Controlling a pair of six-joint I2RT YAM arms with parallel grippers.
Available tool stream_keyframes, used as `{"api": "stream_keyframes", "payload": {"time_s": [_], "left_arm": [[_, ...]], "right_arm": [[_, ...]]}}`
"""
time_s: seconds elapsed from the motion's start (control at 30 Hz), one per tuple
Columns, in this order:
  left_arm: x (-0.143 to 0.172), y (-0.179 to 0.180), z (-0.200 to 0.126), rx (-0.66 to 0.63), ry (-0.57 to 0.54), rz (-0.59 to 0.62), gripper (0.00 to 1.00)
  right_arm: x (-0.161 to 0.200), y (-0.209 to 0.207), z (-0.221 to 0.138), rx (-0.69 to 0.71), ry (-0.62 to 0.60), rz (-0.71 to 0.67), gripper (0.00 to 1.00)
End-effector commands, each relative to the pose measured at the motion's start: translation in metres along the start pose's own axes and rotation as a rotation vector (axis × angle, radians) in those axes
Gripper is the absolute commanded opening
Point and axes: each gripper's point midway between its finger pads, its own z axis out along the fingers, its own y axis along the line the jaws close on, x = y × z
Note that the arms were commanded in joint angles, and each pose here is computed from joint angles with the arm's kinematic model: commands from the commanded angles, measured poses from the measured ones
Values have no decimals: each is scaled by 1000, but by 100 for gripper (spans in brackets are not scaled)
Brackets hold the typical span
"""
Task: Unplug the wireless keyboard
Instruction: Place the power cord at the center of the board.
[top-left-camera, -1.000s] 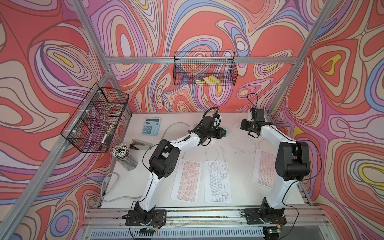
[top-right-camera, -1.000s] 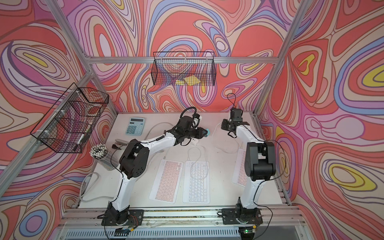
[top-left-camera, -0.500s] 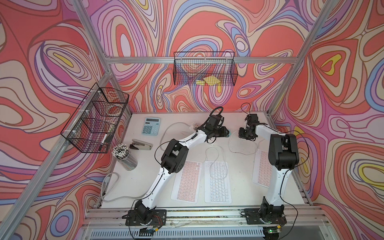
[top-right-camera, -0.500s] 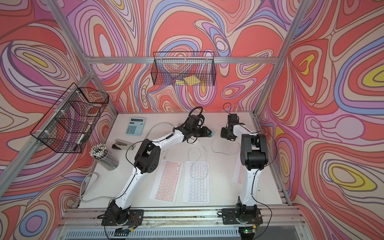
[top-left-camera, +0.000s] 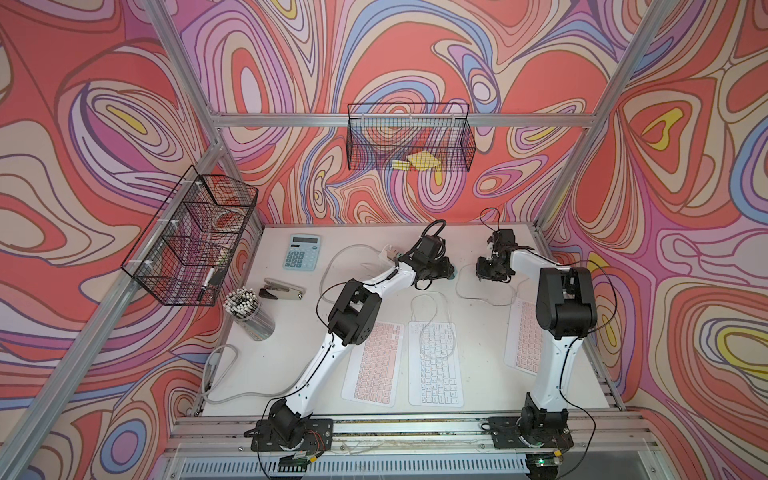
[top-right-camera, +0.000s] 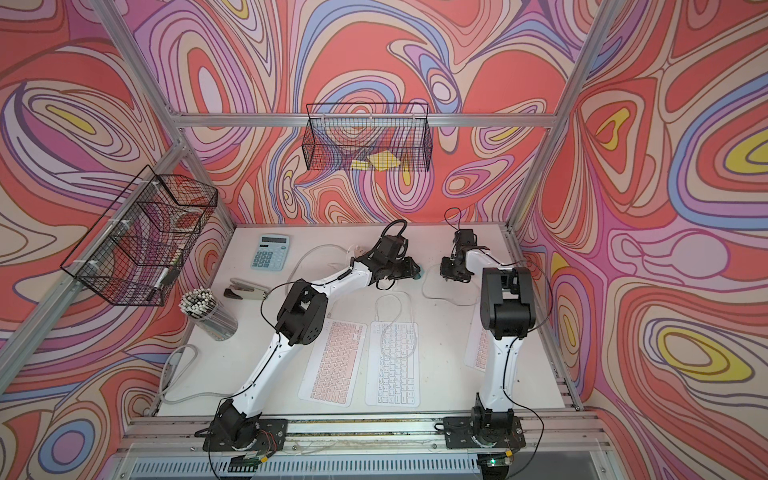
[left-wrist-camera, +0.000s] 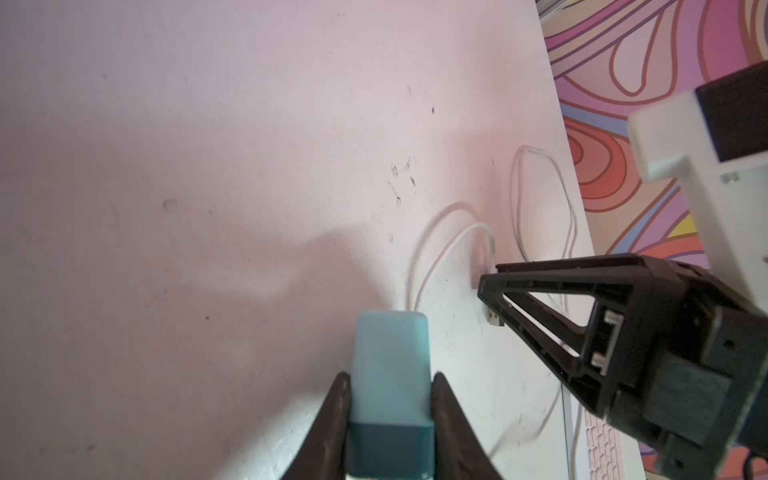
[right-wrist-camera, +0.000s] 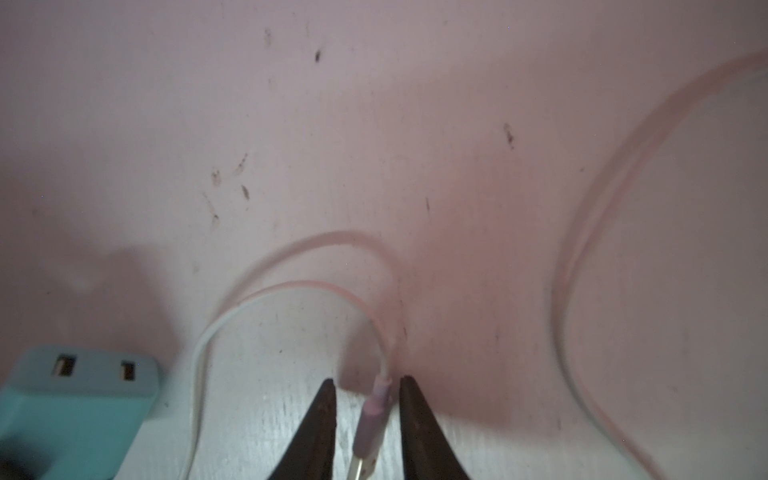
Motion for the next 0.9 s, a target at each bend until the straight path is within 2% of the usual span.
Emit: {"api": "stream_keyframes", "payload": {"time_s": [0.0,0.1,0.27,0.57,0.7,0.87], "left_arm": [[6,7,2,-44,20,-29,36],[8,12,-1,-79,30,-32,49],[4,13,-8,-115,23,-5,60],[-14,-5,-31,-111,-21,67,65],[-20,-30,-49,-29,-39,133,64],[-2,-58,-66,96,-12,224,62]], "right_arm": [[3,1,-14,1,7,-18,35],[2,1,-21,5,-1,-26,38],[-4,3,-36,7,-27,-36,46],[-13,2,-71,41,-84,-43,45],[-8,-11,-81,79,-73,-20,41],[2,-39,-97,125,-69,58,37]]}}
